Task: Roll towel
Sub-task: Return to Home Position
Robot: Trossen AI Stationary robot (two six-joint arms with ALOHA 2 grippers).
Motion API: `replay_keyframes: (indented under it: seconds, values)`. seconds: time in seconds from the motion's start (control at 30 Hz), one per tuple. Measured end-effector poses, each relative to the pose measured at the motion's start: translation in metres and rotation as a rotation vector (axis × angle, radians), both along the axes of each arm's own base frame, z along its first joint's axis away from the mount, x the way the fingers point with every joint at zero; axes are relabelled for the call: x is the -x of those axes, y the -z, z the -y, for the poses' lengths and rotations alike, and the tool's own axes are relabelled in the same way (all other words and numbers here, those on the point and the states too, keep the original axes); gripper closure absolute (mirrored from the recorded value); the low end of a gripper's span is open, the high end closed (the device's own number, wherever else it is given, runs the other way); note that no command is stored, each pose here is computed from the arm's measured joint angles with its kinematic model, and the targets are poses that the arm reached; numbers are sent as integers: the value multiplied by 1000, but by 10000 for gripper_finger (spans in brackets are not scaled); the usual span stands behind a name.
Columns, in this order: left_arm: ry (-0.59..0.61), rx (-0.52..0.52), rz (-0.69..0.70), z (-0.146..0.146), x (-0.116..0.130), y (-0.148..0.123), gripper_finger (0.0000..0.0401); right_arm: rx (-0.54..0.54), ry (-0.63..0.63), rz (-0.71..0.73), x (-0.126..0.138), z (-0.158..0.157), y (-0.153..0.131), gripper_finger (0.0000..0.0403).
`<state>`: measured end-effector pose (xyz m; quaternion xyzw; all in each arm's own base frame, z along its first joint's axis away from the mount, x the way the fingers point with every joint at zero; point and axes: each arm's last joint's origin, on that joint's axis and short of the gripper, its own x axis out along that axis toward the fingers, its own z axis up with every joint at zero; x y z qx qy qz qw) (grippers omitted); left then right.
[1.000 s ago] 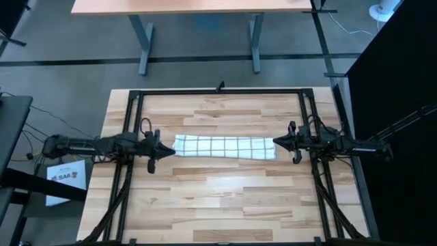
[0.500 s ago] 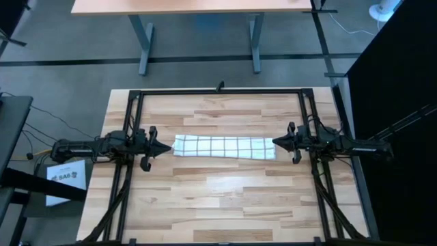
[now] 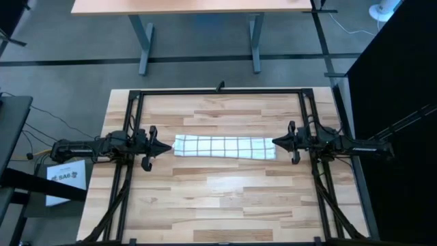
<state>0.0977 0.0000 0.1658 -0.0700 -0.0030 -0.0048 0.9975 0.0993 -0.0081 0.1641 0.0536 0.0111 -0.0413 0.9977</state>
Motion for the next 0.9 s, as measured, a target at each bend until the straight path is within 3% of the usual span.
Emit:
replay_keyframes:
  seconds: [0.9]
  values:
    - [-2,2,0,0,0,0,401,10,0,1,0,0,0,403]
